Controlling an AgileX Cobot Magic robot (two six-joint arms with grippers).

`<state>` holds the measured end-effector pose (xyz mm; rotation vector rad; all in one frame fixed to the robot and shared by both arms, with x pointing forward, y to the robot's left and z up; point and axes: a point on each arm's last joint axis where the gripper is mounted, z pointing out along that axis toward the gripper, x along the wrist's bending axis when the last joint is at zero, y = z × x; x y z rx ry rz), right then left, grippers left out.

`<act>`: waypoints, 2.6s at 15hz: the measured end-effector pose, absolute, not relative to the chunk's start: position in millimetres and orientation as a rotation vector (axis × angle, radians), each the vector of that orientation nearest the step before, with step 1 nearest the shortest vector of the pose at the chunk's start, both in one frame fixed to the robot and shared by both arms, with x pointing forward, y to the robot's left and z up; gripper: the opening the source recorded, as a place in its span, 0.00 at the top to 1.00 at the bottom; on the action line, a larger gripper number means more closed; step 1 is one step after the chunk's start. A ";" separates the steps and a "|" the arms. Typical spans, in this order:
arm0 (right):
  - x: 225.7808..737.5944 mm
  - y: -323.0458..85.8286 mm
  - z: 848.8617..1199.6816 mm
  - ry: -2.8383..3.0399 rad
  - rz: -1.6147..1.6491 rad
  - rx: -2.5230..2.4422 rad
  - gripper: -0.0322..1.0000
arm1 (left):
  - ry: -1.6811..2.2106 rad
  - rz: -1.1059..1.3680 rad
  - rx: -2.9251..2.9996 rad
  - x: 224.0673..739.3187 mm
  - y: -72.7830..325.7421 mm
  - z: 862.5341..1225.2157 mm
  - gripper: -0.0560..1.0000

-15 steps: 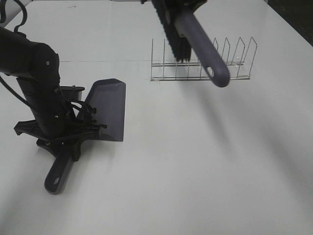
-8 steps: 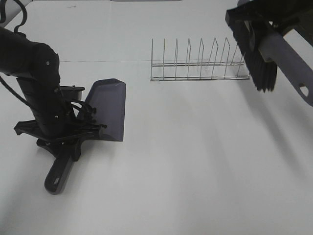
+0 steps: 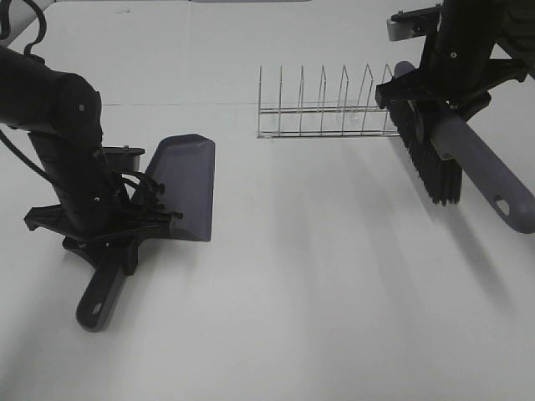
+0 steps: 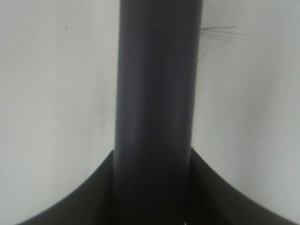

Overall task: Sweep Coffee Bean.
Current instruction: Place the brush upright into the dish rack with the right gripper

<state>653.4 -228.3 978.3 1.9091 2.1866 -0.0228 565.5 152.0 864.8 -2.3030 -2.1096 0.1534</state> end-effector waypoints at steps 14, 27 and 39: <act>689.8 -250.2 947.3 2.100 -0.117 1.945 0.70 | -2.110 0.158 -2.306 565.5 151.7 864.8 0.64; 690.2 -242.0 945.8 2.159 -0.017 1.972 0.70 | -2.110 0.158 -2.310 565.7 151.5 864.8 0.64; 719.1 -242.3 927.9 2.085 0.016 1.911 0.70 | -2.111 0.157 -2.311 565.8 151.4 864.8 0.64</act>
